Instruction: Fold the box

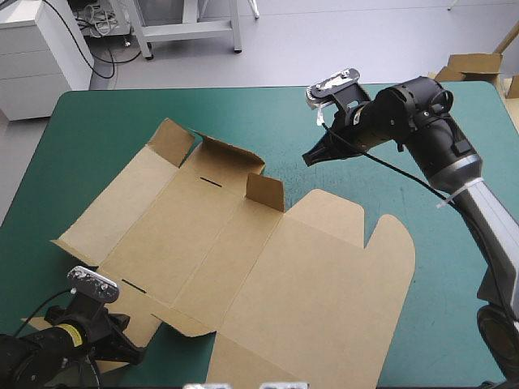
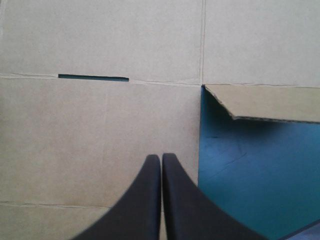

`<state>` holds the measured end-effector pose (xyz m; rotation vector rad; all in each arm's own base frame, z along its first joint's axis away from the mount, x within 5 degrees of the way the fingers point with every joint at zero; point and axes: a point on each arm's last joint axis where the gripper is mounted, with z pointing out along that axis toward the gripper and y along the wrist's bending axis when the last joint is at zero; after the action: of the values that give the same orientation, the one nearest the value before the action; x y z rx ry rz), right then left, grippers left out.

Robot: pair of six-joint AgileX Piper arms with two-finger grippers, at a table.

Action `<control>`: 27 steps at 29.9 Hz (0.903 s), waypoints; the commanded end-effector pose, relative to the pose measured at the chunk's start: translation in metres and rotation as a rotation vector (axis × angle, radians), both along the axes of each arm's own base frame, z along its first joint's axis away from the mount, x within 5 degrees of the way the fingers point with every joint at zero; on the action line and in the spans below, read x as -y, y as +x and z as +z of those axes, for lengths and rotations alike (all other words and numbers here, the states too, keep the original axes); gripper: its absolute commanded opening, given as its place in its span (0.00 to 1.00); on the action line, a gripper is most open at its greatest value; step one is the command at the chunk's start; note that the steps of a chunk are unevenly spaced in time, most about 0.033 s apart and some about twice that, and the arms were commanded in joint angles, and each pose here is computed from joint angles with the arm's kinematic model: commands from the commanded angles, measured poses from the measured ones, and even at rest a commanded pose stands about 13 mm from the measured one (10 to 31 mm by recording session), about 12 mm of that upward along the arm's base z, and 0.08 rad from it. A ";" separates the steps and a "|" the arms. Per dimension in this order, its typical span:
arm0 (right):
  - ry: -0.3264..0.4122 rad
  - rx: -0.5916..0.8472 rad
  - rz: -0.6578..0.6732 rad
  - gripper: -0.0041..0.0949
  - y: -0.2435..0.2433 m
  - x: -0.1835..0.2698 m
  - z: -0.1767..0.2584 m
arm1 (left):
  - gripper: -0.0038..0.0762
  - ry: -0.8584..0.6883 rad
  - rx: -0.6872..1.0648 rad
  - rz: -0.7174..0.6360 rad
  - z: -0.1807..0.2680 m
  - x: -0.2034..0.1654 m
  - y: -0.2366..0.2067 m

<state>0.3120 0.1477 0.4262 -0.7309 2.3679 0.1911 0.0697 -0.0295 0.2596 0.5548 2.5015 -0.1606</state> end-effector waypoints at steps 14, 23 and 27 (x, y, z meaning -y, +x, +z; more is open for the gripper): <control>0.126 0.066 0.032 0.02 -0.014 -0.002 0.028 | 0.04 -0.029 0.056 0.002 0.009 0.002 0.004; 0.083 0.085 0.016 0.02 -0.012 0.001 0.028 | 0.04 -0.029 0.056 0.002 0.009 0.002 0.004; 0.077 0.087 0.001 0.06 -0.012 0.003 0.028 | 0.04 -0.029 0.056 0.002 0.009 0.002 0.004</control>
<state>0.3102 0.1506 0.4284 -0.7221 2.3734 0.2468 0.0698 -0.0295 0.2597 0.5546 2.5005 -0.1607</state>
